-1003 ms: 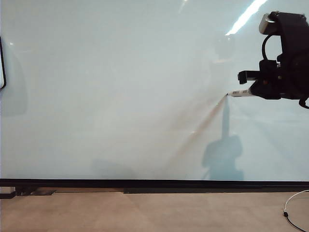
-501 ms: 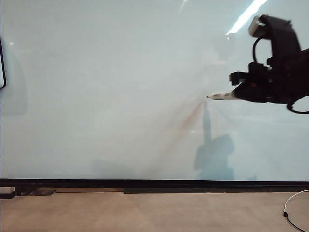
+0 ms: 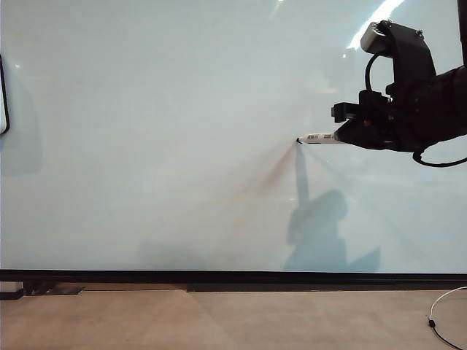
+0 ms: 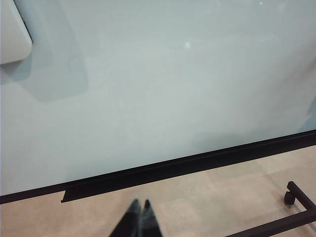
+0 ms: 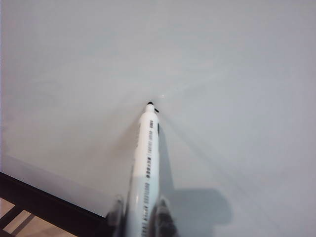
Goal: Pick up the pen on the shelf to the right of the whiteboard and draw a straight line.
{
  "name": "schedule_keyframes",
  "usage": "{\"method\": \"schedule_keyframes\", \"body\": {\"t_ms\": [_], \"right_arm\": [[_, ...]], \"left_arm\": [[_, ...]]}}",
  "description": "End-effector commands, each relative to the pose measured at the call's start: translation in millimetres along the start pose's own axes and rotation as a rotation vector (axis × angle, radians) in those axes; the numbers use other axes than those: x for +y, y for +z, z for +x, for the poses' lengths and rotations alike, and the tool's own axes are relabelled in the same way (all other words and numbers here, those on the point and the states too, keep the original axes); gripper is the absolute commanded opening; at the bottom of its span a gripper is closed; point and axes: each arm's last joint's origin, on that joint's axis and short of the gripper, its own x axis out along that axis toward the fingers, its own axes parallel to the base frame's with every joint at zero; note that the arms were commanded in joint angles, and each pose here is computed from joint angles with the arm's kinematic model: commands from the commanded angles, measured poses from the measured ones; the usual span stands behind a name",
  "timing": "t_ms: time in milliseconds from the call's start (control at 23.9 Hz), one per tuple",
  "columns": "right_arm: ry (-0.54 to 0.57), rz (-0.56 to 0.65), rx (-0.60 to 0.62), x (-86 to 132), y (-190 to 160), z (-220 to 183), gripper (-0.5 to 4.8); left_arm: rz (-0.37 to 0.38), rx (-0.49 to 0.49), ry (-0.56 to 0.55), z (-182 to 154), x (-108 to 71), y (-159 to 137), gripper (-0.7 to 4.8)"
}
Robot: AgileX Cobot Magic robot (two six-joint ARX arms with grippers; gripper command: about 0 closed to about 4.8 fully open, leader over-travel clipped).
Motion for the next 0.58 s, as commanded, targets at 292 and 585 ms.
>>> {"method": "schedule_keyframes", "body": {"t_ms": [292,585], "right_arm": [[-0.07,0.004,-0.018,-2.1,2.8,0.1,-0.06],[-0.082,0.004,-0.015,-2.4,0.9,-2.4,-0.06]], "left_arm": [[0.007,-0.01,-0.005,-0.3,0.0,1.8,-0.05],[0.007,-0.01,-0.005,-0.3,-0.1,1.8,-0.05]]}}
